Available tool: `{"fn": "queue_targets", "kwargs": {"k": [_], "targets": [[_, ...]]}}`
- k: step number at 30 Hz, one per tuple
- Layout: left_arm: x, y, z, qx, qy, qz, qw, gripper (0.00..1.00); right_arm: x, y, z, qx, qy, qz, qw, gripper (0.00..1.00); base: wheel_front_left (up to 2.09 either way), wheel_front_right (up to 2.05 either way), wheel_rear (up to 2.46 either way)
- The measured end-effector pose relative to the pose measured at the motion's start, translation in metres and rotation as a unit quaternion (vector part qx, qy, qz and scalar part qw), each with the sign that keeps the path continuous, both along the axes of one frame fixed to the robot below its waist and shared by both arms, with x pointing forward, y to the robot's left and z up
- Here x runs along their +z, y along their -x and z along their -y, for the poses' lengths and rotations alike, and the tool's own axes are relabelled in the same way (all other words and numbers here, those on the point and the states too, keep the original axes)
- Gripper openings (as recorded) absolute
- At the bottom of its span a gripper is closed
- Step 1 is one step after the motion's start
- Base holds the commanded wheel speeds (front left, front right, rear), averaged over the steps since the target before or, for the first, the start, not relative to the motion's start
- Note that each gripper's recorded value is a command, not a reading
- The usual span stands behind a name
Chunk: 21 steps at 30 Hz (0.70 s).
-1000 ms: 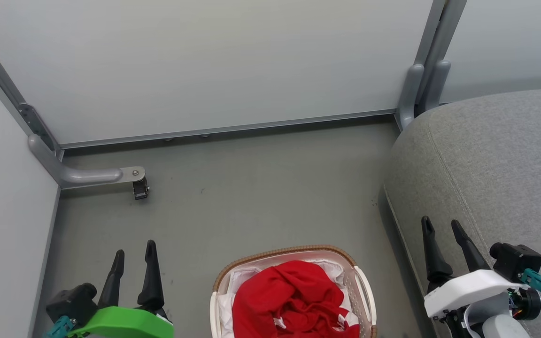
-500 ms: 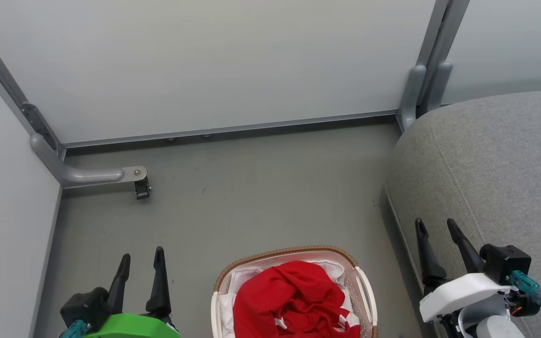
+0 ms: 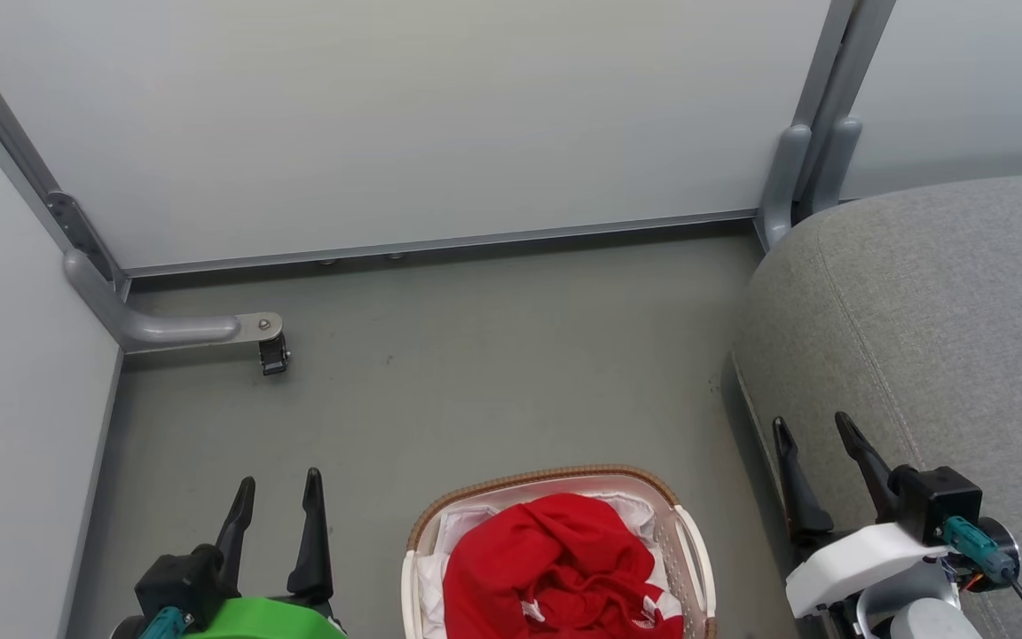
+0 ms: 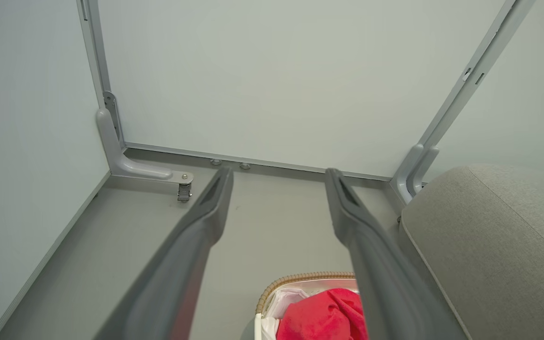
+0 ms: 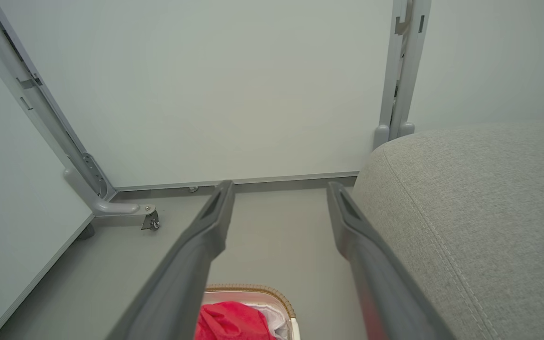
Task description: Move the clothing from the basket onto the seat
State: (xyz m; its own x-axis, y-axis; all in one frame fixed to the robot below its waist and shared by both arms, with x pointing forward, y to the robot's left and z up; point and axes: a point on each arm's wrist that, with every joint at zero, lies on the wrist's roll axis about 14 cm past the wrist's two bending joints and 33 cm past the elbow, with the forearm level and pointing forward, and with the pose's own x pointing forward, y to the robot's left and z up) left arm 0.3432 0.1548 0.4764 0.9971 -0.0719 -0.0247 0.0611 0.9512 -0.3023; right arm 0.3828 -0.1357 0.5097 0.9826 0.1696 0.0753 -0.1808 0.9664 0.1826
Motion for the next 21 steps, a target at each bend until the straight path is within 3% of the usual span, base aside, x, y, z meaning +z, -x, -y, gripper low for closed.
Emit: {"fn": "queue_targets", "kwargs": {"k": [21], "targets": [[-0.0037,0.0022,0.0013,-0.004,-0.020,0.000,1.000,1.00,-0.0022,0.0009,-0.0040,0.008,0.022,0.003,1.000,1.00,0.00,0.00,0.00]]}}
